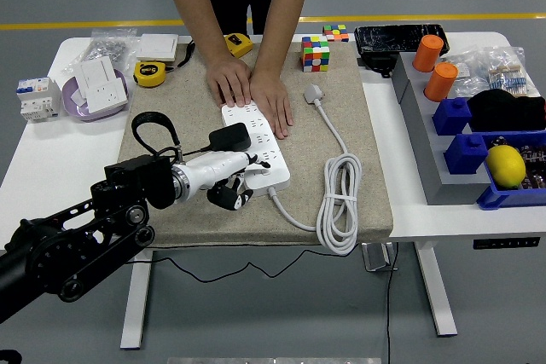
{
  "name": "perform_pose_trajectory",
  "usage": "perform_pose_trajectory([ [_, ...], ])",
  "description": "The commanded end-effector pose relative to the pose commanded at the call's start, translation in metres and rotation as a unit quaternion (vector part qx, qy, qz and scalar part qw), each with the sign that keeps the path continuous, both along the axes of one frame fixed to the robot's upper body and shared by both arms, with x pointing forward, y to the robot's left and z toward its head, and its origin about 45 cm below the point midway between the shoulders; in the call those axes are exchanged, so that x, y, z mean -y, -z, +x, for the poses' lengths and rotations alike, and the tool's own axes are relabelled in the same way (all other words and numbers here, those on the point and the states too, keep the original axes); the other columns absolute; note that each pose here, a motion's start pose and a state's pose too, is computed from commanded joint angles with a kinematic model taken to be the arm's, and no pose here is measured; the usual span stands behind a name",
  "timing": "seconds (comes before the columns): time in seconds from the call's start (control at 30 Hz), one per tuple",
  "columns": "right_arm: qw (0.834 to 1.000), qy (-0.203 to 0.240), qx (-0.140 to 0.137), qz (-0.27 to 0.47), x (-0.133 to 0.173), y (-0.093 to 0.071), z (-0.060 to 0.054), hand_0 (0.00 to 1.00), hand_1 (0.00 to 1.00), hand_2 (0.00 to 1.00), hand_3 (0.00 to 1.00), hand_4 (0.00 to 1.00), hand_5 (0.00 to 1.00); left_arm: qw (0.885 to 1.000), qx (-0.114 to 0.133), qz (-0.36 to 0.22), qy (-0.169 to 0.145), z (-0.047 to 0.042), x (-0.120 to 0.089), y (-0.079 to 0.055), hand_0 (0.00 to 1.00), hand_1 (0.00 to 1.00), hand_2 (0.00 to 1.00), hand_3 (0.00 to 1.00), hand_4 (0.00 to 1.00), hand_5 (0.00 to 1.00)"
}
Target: Pick up the plug,place it near the board,insert it into the board,press the button
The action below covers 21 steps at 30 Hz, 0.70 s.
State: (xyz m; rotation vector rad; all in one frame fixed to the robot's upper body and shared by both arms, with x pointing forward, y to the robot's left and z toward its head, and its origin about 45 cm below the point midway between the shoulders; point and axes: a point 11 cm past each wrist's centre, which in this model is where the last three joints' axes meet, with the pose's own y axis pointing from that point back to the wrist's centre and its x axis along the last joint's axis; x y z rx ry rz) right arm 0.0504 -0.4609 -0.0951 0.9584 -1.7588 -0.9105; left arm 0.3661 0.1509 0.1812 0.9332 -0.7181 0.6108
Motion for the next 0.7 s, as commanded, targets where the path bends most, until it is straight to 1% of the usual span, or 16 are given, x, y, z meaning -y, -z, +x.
perform_pose_trajectory([
  [0.1,1.000,0.001,-0.001,0.000,0.000,0.000,-0.001,0.958,0.898,0.841,0.844,0.998,0.910,1.000,0.019,-0.021,0.006,-0.0033,0.003,-0.017,0.141,0.047,0.171,0.881,0.460,0.002],
  [0.17,1.000,0.001,-0.001,0.000,0.000,0.000,-0.001,0.958,0.898,0.841,0.844,0.998,0.910,0.999,0.030,-0.037,0.005,-0.0059,0.002,-0.025,0.141,0.047,0.171,0.881,0.460,0.002],
  [0.2,1.000,0.001,-0.001,0.001,0.000,0.000,-0.002,0.958,0.898,0.841,0.843,0.998,0.911,0.998,0.036,-0.047,0.005,-0.0071,0.002,-0.029,0.243,0.123,0.233,0.746,0.516,0.176],
  [0.23,1.000,0.001,-0.001,0.001,0.000,0.000,-0.002,0.958,0.898,0.841,0.843,0.998,0.911,0.998,0.040,-0.054,0.006,-0.0077,0.002,-0.031,0.243,0.123,0.233,0.746,0.516,0.176],
  [0.27,1.000,0.002,-0.002,0.001,0.000,0.001,-0.003,0.958,0.898,0.841,0.843,0.998,0.911,0.996,0.044,-0.075,0.004,-0.0087,0.000,-0.034,0.243,0.123,0.233,0.746,0.516,0.176],
  [0.37,1.000,0.003,-0.002,0.001,-0.001,0.001,-0.004,0.958,0.898,0.841,0.843,0.998,0.911,0.991,0.046,-0.123,-0.001,-0.0095,-0.003,-0.037,0.243,0.123,0.233,0.746,0.516,0.176],
  [0.4,1.000,0.003,-0.003,0.002,-0.001,0.001,-0.004,0.958,0.898,0.841,0.844,0.998,0.911,0.990,0.049,-0.134,-0.004,-0.0092,-0.005,-0.037,0.556,0.599,0.573,0.884,0.883,0.357],
  [0.57,1.000,0.004,-0.002,0.002,-0.002,0.001,-0.004,0.958,0.898,0.841,0.844,0.998,0.911,0.981,0.054,-0.184,-0.016,-0.0088,-0.012,-0.041,0.556,0.599,0.573,0.884,0.883,0.357],
  [0.6,1.000,0.004,-0.002,0.002,-0.002,0.001,-0.004,0.958,0.897,0.842,0.844,0.998,0.911,0.980,0.055,-0.189,-0.019,-0.0083,-0.013,-0.042,0.961,0.998,0.988,0.998,0.967,0.410],
  [0.7,1.000,0.005,-0.001,0.002,-0.002,0.001,-0.004,0.958,0.897,0.842,0.844,0.998,0.911,0.978,0.061,-0.196,-0.027,-0.0057,-0.018,-0.045,0.961,0.998,0.988,0.998,0.967,0.410],
])
